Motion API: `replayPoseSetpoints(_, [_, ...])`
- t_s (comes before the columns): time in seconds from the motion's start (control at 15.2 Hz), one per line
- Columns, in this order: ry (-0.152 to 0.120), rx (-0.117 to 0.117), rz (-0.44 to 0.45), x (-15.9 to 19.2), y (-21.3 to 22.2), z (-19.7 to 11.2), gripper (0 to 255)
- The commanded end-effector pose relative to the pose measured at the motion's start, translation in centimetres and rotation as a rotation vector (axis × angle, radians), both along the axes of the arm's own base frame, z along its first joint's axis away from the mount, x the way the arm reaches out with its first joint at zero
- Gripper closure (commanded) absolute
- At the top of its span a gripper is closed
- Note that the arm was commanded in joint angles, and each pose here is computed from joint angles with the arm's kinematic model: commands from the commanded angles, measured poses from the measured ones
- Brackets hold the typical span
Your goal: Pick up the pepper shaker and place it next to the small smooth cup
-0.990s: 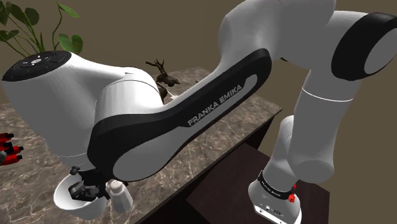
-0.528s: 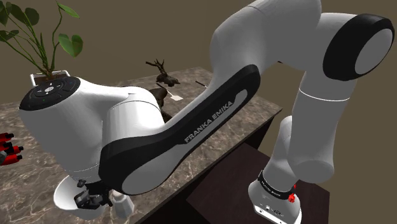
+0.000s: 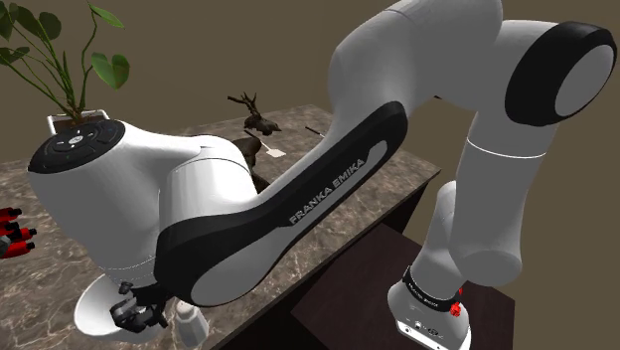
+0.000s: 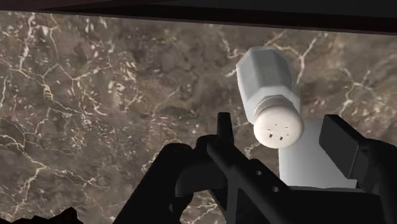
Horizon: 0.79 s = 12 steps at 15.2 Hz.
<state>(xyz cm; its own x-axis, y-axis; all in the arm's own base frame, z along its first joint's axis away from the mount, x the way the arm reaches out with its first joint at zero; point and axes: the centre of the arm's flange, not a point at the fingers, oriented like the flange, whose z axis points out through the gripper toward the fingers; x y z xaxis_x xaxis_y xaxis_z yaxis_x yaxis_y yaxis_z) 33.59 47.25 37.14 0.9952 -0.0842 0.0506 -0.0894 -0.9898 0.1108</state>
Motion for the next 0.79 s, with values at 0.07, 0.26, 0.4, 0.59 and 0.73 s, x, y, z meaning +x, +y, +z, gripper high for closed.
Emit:
replayPoseSetpoints(0.07, [0.007,-0.006,-0.003,0.1,-0.2,-0.5,0])
replayPoseSetpoints(0.26, [0.007,-0.007,-0.003,0.1,-0.2,-0.5,0])
replayPoseSetpoints(0.4, [0.007,-0.007,-0.003,0.0,0.1,2.1,0])
replayPoseSetpoints(0.59, [0.007,-0.007,-0.003,0.0,0.4,4.5,0])
replayPoseSetpoints(0.73, [0.007,-0.007,-0.003,0.0,0.4,4.5,0])
